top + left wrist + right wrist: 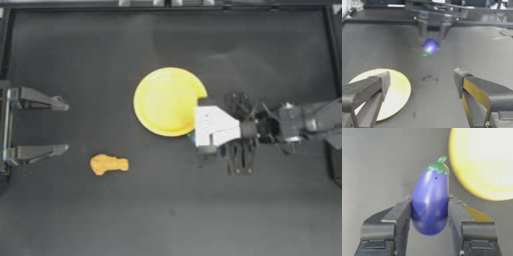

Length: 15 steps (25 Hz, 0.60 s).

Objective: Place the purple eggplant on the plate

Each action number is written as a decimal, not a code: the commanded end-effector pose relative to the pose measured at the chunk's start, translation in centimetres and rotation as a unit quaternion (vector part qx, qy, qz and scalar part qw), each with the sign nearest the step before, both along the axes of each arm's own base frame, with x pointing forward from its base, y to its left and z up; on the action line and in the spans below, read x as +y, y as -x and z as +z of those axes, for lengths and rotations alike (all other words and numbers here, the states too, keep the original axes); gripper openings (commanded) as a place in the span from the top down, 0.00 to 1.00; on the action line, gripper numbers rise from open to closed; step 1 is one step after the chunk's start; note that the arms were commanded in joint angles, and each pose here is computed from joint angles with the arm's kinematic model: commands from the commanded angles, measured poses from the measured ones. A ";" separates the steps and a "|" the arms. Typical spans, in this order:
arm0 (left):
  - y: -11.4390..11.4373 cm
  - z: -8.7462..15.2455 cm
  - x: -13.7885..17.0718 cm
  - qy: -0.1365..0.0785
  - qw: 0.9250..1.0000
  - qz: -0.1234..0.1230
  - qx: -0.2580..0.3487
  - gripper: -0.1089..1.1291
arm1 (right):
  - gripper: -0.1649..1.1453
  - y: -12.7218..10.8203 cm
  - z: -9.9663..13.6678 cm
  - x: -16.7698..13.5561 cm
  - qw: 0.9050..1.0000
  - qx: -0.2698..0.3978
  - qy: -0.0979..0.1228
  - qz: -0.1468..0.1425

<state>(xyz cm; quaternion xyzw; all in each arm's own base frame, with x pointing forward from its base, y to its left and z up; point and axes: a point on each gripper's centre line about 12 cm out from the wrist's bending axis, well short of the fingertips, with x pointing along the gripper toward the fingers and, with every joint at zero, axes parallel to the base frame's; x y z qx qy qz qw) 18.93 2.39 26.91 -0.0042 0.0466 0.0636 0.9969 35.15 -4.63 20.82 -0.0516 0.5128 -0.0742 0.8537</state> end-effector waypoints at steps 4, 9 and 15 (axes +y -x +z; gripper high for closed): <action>-0.3 0.1 0.1 0.000 1.000 0.001 0.002 0.08 | 0.67 -2.4 1.6 -3.6 1.000 -0.018 0.018 0.010; -0.5 -0.1 0.1 0.000 1.000 0.001 0.008 0.08 | 0.67 -4.3 1.0 -6.6 1.000 -0.017 0.006 0.025; -0.7 -0.3 0.1 0.002 1.000 0.001 0.014 0.08 | 0.67 -6.6 -0.8 -9.7 0.999 -0.011 -0.008 0.035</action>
